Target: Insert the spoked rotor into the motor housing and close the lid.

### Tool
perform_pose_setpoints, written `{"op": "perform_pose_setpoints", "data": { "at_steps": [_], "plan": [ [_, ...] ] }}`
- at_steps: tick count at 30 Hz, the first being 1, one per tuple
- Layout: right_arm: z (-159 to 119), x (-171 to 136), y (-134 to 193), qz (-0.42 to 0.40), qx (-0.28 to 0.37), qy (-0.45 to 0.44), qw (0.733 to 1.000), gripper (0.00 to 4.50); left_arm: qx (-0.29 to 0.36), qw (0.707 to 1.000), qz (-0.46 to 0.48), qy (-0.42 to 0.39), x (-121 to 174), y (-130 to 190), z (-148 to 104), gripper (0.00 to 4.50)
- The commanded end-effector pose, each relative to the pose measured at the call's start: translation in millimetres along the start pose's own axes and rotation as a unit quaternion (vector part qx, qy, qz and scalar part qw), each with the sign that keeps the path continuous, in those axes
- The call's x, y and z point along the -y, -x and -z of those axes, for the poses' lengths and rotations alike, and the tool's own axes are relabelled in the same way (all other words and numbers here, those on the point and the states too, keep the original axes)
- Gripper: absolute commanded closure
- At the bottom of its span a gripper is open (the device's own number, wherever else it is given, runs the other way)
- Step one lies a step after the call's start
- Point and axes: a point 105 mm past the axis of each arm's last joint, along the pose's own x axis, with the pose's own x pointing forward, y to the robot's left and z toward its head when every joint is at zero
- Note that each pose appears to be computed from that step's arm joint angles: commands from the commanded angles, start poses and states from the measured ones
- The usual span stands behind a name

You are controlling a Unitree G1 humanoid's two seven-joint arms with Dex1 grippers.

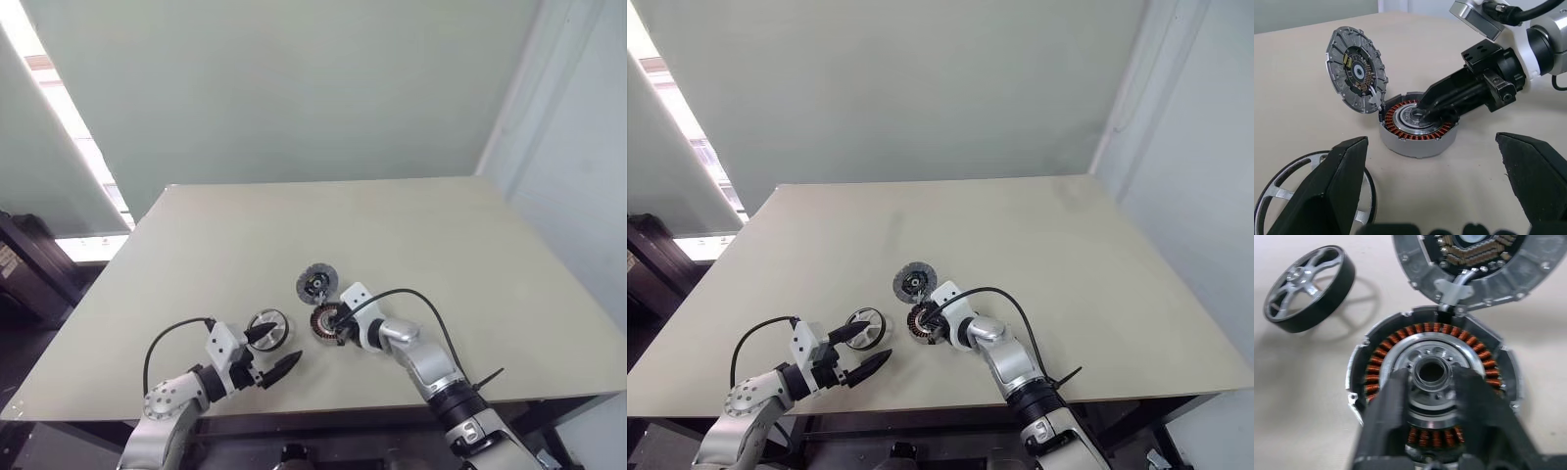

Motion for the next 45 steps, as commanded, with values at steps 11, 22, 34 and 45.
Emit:
{"op": "perform_pose_setpoints", "data": {
  "at_steps": [11,22,34,45],
  "plan": [
    [-27.2,-3.0,6.4,-0.019,0.048,-0.023,0.998,0.58,0.009,1.000,0.003,-0.022,-2.0,-0.6,-8.3,0.00],
    [-41.3,-0.4,12.6,-0.004,0.075,-0.011,0.997,2.90,0.009,1.000,0.003,-0.023,-3.7,-0.9,-8.4,0.00],
    [-31.0,1.1,3.6,0.009,0.058,-0.002,0.998,4.45,0.010,1.000,0.000,-0.024,-4.7,-0.4,-8.9,0.00],
    [-2.5,-2.1,-2.4,0.003,0.023,0.002,1.000,4.45,0.012,1.000,-0.003,-0.026,-5.7,-0.3,-10.1,0.00]
  ]
}}
